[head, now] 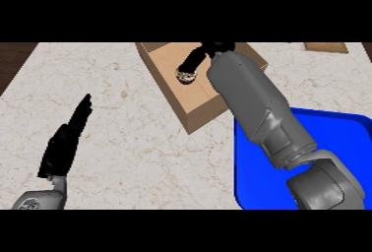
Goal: Pick the cupcake from the tray and place it in the cardboard box
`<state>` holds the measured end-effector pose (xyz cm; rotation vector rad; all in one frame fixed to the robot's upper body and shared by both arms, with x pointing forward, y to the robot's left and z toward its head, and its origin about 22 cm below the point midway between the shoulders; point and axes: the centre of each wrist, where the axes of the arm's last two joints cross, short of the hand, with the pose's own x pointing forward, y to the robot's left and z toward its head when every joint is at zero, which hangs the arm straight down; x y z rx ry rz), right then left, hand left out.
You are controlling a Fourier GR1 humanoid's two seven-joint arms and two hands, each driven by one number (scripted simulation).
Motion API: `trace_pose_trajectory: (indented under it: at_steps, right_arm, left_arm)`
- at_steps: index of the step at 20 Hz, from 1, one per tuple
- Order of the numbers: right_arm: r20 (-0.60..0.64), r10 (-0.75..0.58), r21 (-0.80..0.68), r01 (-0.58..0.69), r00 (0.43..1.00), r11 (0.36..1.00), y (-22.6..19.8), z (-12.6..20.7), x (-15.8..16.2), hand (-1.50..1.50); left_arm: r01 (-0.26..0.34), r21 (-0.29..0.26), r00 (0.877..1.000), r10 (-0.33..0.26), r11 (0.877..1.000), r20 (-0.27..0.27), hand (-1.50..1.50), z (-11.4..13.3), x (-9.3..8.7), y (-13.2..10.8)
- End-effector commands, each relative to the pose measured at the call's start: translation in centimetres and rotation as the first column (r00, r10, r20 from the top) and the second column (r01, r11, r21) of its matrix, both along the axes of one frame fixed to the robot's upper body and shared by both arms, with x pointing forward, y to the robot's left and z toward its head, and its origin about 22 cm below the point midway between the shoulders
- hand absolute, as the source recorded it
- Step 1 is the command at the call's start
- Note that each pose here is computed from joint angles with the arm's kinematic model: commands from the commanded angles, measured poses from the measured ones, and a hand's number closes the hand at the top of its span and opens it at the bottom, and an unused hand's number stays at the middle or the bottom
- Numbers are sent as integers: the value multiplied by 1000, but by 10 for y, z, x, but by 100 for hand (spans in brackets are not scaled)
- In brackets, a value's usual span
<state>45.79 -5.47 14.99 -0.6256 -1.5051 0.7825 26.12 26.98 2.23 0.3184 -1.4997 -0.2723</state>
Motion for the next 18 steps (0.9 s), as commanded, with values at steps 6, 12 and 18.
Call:
trace_pose_trajectory:
  at_steps: [6, 12, 18]
  right_arm:
    - [133, -191, 373, 130, 972, 919, -13, 4, 4, -150]
    - [150, -242, 621, 99, 959, 778, -48, 31, 15, -150]
    - [160, -401, 666, 201, 902, 718, -144, 8, 20, -150]
  left_arm:
    - [-9, -7, 1000, 9, 1000, -1, 0, -10, -3, -2]
    - [-41, 16, 999, 41, 999, 14, 0, 4, 3, 11]
    - [-64, -4, 998, 64, 998, -8, 0, 10, 1, 13]
